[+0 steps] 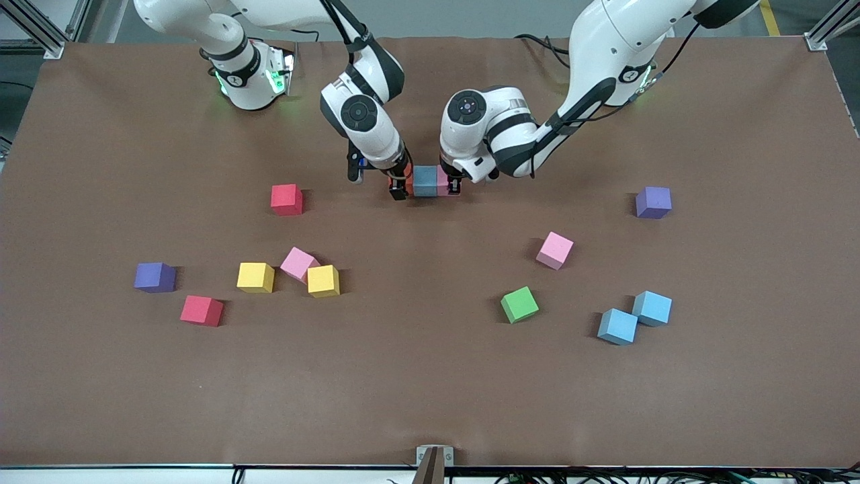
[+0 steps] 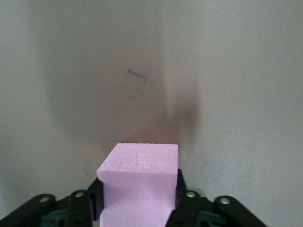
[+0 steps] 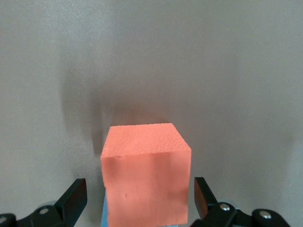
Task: Arrange 11 blocks into digit 3
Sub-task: 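Lower both blocks against the blue block and open both grippers, then move the right gripper to the yellow block while the left gripper withdraws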
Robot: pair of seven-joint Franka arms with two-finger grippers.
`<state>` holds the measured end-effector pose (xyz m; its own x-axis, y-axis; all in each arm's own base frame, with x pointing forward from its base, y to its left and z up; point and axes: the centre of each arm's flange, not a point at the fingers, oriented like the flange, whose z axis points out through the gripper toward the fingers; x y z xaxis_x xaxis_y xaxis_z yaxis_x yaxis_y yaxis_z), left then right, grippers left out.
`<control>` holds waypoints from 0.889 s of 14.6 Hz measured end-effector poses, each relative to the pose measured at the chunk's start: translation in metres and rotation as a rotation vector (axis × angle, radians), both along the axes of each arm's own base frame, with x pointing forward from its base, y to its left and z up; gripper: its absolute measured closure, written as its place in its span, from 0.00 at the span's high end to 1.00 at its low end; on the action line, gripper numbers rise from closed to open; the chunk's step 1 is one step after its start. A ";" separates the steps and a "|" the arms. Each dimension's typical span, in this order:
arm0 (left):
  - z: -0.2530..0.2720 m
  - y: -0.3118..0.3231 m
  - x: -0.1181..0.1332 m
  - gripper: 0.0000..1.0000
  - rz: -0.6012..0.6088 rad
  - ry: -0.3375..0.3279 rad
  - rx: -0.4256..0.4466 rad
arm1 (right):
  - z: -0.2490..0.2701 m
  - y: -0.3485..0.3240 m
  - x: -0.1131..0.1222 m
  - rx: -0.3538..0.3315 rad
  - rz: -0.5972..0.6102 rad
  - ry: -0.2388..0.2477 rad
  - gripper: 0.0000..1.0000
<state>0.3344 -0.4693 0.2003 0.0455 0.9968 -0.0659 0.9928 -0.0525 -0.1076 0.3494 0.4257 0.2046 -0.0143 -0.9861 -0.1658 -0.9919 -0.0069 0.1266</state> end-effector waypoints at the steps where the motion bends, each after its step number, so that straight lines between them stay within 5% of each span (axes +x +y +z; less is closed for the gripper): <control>1: 0.000 0.000 0.000 0.73 -0.001 0.001 0.000 | 0.002 -0.002 0.005 0.004 -0.012 -0.004 1.00; 4: 0.002 -0.005 -0.002 0.99 -0.009 -0.003 -0.005 | 0.019 -0.011 0.024 0.010 -0.041 -0.001 1.00; 9: 0.009 -0.011 -0.006 1.00 -0.031 -0.002 0.040 | 0.071 -0.018 0.035 -0.007 -0.033 0.062 1.00; 13: 0.038 -0.022 -0.013 1.00 -0.064 -0.026 0.077 | 0.097 -0.032 0.054 0.015 -0.066 0.026 1.00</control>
<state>0.3212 -0.4914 0.2381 0.1100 0.9939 0.0130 0.9902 -0.1084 -0.0879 0.4038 0.3940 0.3014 -0.0837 -0.9803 -0.1791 -0.9867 0.0564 0.1525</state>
